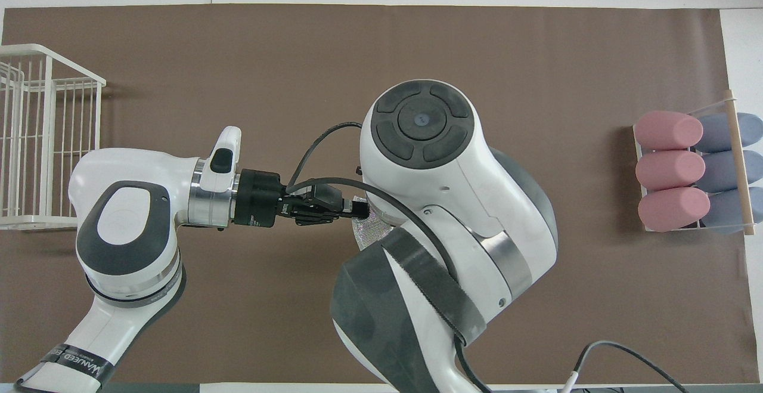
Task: Wipe plate with sponge
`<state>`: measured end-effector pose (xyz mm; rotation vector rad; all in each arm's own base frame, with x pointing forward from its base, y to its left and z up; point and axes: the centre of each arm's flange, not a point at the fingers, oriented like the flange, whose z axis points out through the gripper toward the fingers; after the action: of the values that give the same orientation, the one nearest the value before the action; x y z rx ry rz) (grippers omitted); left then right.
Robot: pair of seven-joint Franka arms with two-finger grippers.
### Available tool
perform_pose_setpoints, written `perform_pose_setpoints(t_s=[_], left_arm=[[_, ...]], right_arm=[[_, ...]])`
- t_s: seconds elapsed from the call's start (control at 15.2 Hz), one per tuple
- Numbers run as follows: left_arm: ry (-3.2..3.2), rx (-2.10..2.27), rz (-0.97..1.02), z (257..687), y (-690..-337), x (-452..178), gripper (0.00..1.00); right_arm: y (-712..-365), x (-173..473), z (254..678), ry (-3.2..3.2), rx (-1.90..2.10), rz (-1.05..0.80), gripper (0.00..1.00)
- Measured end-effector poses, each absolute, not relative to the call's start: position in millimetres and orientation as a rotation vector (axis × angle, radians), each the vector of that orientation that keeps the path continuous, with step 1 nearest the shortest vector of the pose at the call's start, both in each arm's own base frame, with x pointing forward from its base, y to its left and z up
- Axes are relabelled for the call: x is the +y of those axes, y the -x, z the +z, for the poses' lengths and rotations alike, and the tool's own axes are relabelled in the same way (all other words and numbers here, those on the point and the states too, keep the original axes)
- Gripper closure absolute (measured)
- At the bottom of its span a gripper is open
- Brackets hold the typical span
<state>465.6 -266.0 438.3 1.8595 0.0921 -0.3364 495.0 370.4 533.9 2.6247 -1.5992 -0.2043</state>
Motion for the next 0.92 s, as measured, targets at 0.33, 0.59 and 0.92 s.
perform_pose_setpoints(t_s=[0.33, 0.59, 0.92], left_arm=[[-1.858, 0.108, -0.344, 438, -466, -265, 0.96], [-1.856, 0.125, -0.345, 439, -468, -261, 0.96], [-1.852, 0.163, -0.331, 438, -476, -246, 0.96]], right_arm=[[-495, 371, 532, -2.622, -1.597, -0.206, 0.65], [-496, 371, 529, -2.618, -1.596, -0.208, 0.23], [-509, 342, 535, -2.691, -1.449, -0.235, 0.00]])
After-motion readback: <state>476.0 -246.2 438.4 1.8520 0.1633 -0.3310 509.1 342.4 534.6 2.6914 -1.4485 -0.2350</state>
